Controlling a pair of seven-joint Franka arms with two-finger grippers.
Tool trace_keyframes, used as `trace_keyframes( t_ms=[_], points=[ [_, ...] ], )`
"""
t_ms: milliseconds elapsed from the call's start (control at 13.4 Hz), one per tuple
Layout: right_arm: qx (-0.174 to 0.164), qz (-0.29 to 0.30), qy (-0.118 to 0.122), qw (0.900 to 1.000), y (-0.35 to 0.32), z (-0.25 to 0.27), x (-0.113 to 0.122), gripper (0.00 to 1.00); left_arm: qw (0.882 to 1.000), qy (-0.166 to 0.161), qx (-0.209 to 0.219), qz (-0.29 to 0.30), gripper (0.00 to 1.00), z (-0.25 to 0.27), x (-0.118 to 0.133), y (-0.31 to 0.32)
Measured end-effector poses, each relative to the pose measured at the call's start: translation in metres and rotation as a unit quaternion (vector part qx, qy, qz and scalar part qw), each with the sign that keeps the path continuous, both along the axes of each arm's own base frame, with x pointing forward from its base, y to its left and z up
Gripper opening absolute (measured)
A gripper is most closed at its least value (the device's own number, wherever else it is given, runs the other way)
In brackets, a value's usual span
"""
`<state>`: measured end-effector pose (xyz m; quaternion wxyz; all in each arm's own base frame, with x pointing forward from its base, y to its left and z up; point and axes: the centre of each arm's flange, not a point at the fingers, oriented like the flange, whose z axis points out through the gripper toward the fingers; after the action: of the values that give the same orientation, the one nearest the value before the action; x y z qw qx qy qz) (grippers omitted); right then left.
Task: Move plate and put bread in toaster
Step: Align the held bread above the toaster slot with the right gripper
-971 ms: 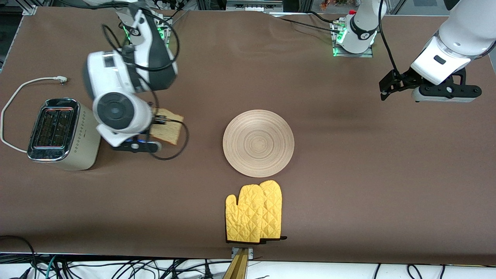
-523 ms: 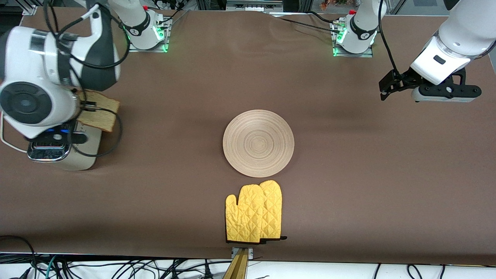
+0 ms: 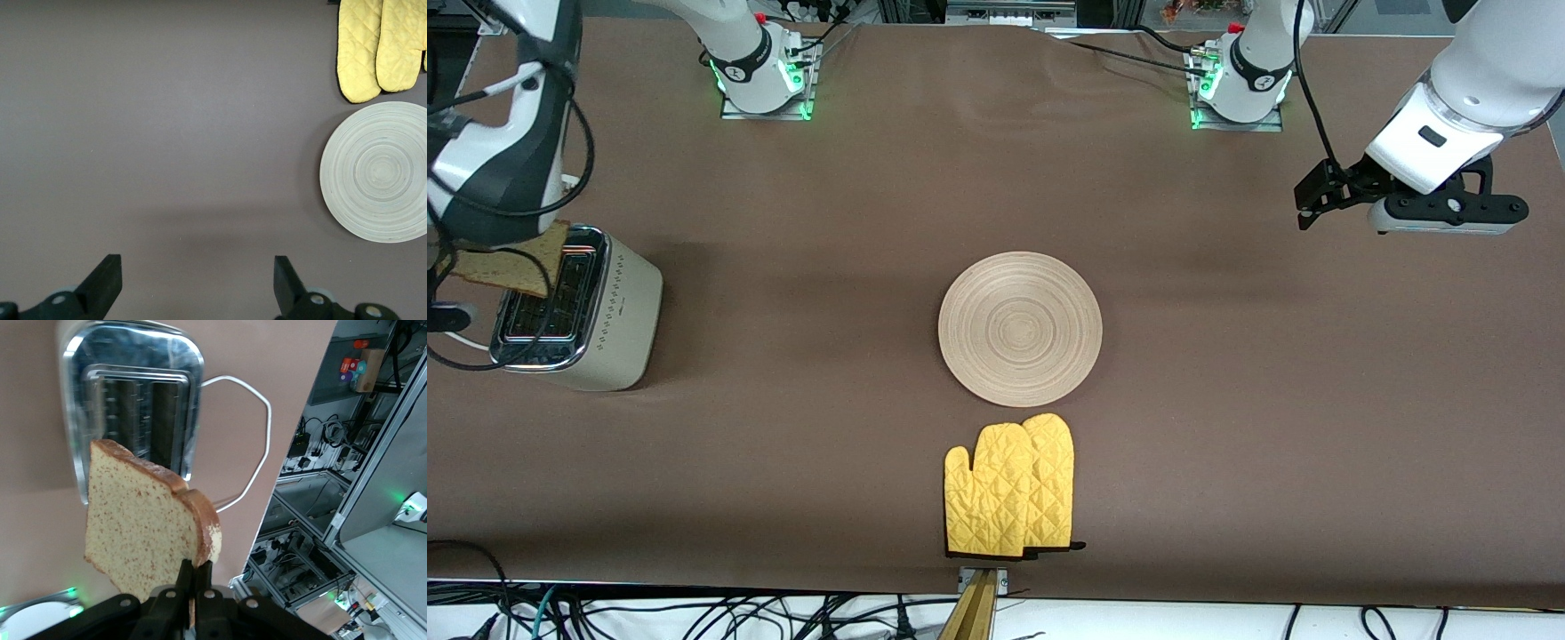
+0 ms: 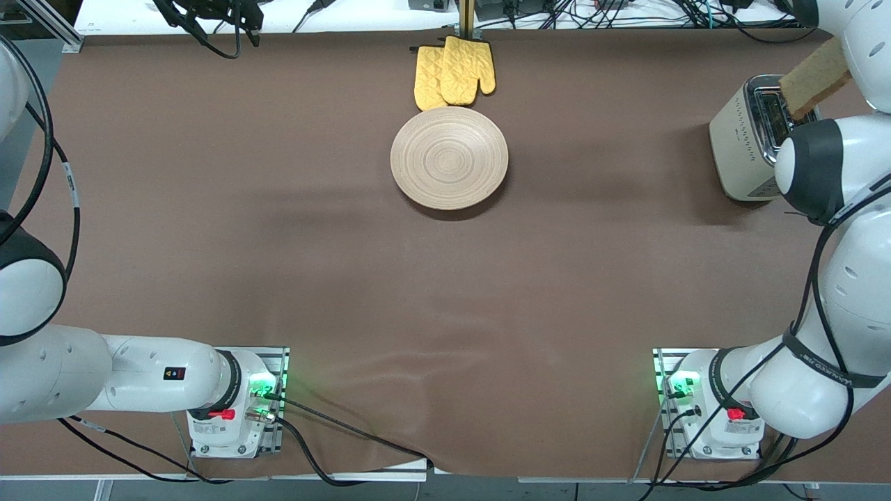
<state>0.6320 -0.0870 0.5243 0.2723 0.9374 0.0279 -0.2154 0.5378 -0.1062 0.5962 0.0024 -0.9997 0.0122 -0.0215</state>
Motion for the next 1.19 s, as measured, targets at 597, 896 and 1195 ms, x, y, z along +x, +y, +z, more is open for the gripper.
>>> trace_keyframes(
  t_ms=[597,896,1195],
  points=[
    [-0.015,0.034,0.007,0.999,-0.04,-0.044,0.02,0.04,1.0,0.001,0.0,0.001,1.0,0.0,0.0,0.001],
    [-0.023,0.046,-0.001,0.999,-0.041,-0.053,0.028,0.04,1.0,0.004,0.0,0.002,1.0,-0.004,0.002,0.003],
    [-0.032,0.057,-0.005,0.998,-0.049,-0.069,0.036,0.04,1.0,0.007,0.0,0.002,1.0,-0.008,0.004,0.002]
  ],
)
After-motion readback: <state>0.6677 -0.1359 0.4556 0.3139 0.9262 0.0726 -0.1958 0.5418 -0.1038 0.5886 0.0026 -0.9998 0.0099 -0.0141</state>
